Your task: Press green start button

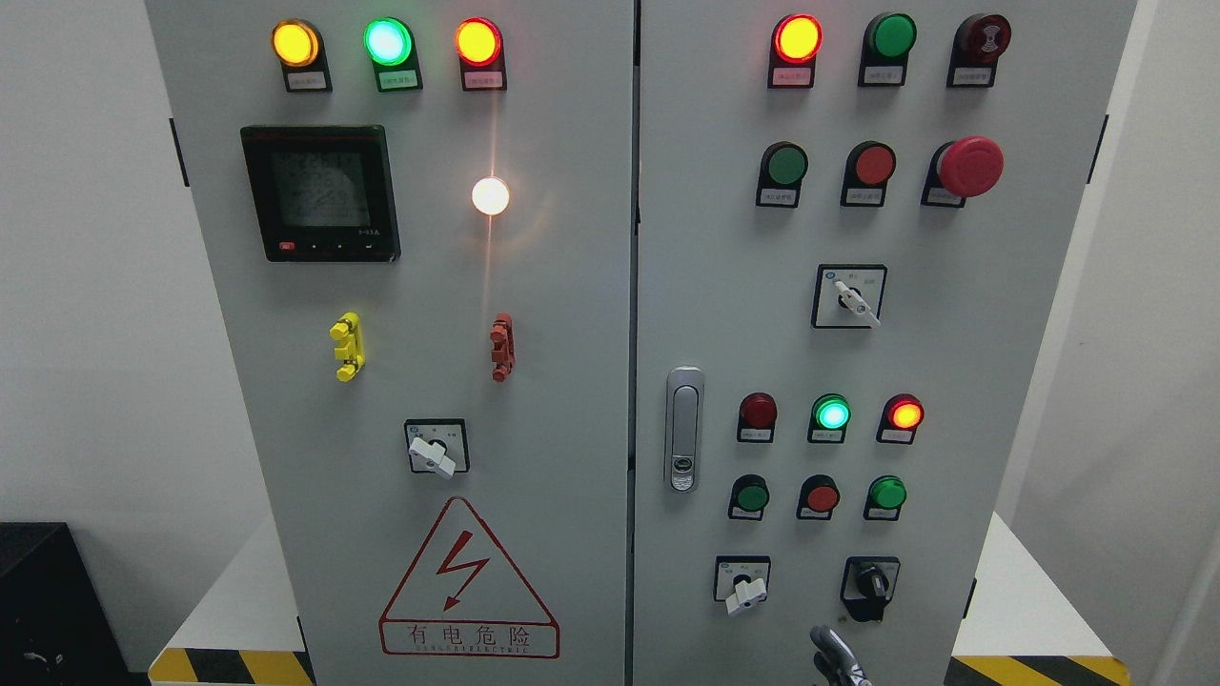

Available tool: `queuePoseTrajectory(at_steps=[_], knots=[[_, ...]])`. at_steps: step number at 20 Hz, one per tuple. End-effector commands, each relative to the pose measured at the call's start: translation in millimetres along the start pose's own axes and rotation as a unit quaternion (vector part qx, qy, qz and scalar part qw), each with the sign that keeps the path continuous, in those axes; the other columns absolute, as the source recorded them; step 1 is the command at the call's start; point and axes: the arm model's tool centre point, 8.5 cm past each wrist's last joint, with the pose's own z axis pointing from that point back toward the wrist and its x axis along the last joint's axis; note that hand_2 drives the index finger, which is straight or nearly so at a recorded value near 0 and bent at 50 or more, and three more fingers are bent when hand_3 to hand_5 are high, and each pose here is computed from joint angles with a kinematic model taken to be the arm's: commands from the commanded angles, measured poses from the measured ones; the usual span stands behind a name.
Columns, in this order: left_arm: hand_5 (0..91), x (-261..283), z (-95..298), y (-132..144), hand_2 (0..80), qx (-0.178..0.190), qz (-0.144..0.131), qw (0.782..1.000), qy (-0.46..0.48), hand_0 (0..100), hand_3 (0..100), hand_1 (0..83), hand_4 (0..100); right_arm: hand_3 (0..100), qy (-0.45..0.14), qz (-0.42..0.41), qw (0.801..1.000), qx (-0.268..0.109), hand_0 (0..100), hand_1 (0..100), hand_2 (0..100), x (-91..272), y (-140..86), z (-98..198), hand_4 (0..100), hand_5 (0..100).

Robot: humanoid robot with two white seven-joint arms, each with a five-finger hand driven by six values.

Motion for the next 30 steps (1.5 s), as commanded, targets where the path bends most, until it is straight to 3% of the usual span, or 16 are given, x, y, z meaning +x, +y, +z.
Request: queuePoseTrajectory(at_steps=[1, 9, 11, 13, 14, 15, 16, 17, 19, 22, 25, 30], knots=[[0.0, 24.3, -0.8, -2.1, 0.0, -0.003, 0.000, 1.000, -0.025, 12, 0, 55.6, 0, 1, 0.001, 0.009, 1.000, -0.002, 0, 5, 0, -0.6, -0.5, 0.1, 0, 0], [0.0, 24.3, -0.8, -2.1, 0.0, -0.003, 0.000, 1.000, -0.025, 12, 0, 55.6, 0, 2, -0.002, 0.012, 1.000, 0.002, 0, 5, 0, 0.8, 2.7, 0.4, 0, 0], [0.0, 24.3, -0.8, -2.1, 0.0, -0.003, 0.000, 1.000, -0.025, 12, 0, 55.6, 0, 6, -0.020, 0.016, 1.000, 0.002, 0, 10, 0, 9.1, 3.2, 0.0, 0, 0], [0.0, 24.3, -0.8, -2.1, 0.0, -0.003, 0.000, 1.000, -0.025, 12, 0, 55.6, 0, 14, -0.033, 0.038, 0.999, 0.002, 0, 24, 0, 12.6, 4.3, 0.0, 12, 0], [0.0, 24.3, -0.8, -2.1, 0.0, -0.003, 0.000, 1.000, -0.025, 12, 0, 55.6, 0, 16, -0.041, 0.061, 0.997, 0.002, 0, 25, 0, 14.3, 4.1, 0.1, 13, 0], [0.0, 24.3, -0.8, -2.1, 0.0, -0.003, 0.000, 1.000, -0.025, 12, 0, 55.6, 0, 24, -0.049, 0.084, 0.995, 0.001, 0, 29, 0, 16.1, 4.5, 0.3, 24, 8], [0.0, 24.3, -0.8, -2.1, 0.0, -0.003, 0.000, 1.000, -0.025, 12, 0, 55.6, 0, 33, -0.058, 0.102, 0.993, 0.003, 6, 31, 0, 18.0, 5.2, 0.5, 34, 23], [0.0, 24.3, -0.8, -2.1, 0.0, -0.003, 0.000, 1.000, -0.025, 12, 0, 55.6, 0, 34, -0.065, 0.117, 0.991, 0.001, 8, 31, 0, 19.1, 5.4, 0.7, 36, 26], [0.0, 24.3, -0.8, -2.0, 0.0, -0.003, 0.000, 1.000, -0.025, 12, 0, 55.6, 0, 44, -0.071, 0.152, 0.986, -0.007, 12, 32, 0, 20.9, 6.4, 0.9, 45, 41], [0.0, 24.3, -0.8, -2.1, 0.0, -0.003, 0.000, 1.000, -0.025, 12, 0, 55.6, 0, 52, -0.078, 0.224, 0.971, -0.018, 13, 31, 0, 22.5, 6.7, 1.1, 53, 51], [0.0, 24.3, -0.8, -2.1, 0.0, -0.003, 0.000, 1.000, -0.025, 12, 0, 55.6, 0, 63, -0.090, 0.289, 0.953, -0.035, 11, 29, 0, 25.5, 6.4, 1.1, 64, 67], [0.0, 24.3, -0.8, -2.1, 0.0, -0.003, 0.000, 1.000, -0.025, 12, 0, 55.6, 0, 72, -0.112, 0.345, 0.931, -0.049, 8, 29, 0, 35.1, 7.8, -3.9, 71, 79]])
